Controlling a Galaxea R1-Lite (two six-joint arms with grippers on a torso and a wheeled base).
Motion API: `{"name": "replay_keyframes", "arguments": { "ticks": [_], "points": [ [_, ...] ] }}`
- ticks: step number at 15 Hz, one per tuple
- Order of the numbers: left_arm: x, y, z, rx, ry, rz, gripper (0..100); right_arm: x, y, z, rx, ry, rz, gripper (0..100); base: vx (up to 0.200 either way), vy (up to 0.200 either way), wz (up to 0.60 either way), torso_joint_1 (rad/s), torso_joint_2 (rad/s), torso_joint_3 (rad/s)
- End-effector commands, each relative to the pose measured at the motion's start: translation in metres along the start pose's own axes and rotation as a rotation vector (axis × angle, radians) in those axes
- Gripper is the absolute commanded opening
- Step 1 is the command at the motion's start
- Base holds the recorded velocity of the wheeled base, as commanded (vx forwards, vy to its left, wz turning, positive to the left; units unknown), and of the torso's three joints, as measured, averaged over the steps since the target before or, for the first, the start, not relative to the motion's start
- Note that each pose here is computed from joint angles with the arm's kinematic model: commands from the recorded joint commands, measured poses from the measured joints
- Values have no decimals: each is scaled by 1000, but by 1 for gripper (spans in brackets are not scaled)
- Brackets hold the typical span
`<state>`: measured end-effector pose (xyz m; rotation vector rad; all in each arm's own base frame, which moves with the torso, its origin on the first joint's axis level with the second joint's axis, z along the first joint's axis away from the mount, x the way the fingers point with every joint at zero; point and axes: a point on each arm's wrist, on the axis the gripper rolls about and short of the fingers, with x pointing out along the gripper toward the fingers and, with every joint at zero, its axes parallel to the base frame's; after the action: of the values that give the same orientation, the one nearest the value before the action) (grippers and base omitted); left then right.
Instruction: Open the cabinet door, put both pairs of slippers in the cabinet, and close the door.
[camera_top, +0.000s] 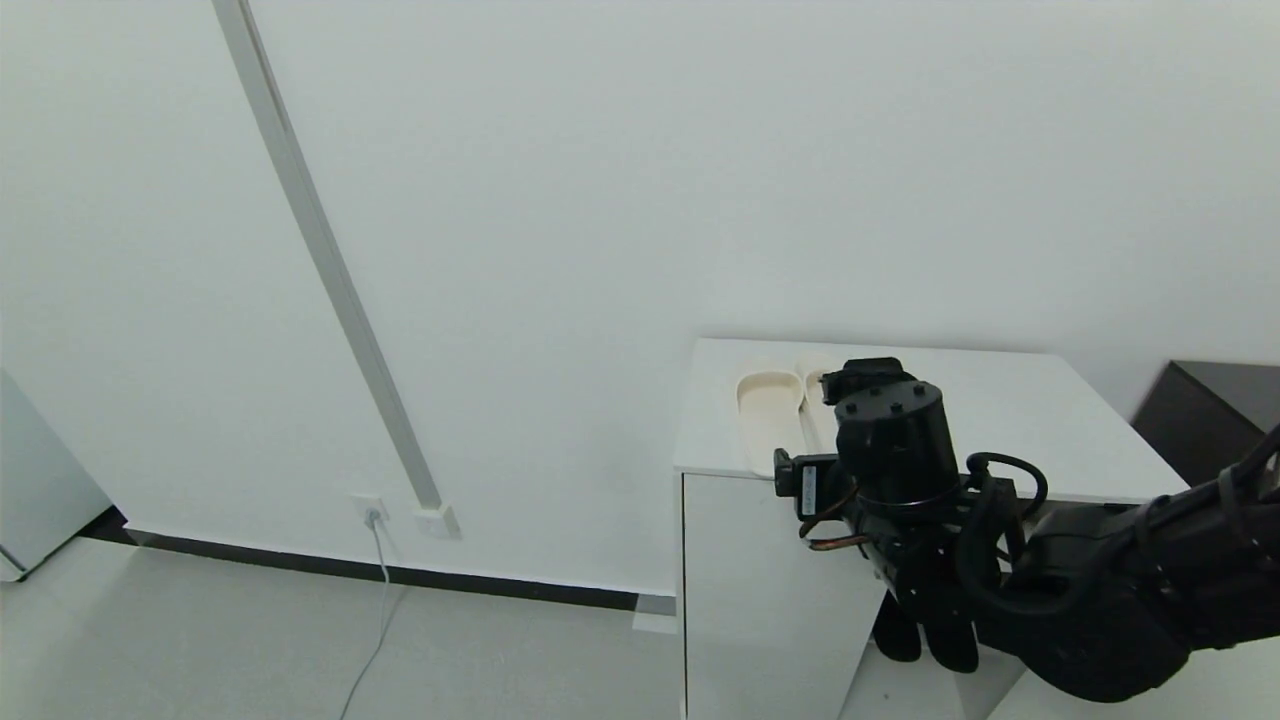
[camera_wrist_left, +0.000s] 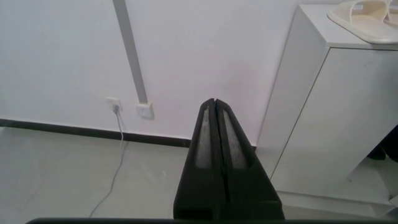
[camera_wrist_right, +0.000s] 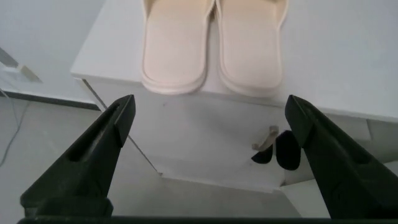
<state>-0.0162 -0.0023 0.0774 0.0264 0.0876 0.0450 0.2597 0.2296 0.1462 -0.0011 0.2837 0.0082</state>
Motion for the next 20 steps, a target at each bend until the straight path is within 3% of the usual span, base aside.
{"name": "replay_keyframes", "arguments": {
  "ticks": [1, 5, 20],
  "points": [
    [0, 0, 0, 0, 2, 0, 0, 2, -1, -3, -6, 9, -3, 100, 200, 0, 0, 7, 12, 12],
    [0, 0, 0, -1, 2, 1, 0, 14, 4, -14, -6, 12, -11, 100, 50, 0, 0, 3, 2, -1],
    [0, 0, 0, -1, 2, 1, 0, 59, 4, -11, 11, -15, -12, 100, 0, 0, 0, 0, 0, 0]
  ]
}}
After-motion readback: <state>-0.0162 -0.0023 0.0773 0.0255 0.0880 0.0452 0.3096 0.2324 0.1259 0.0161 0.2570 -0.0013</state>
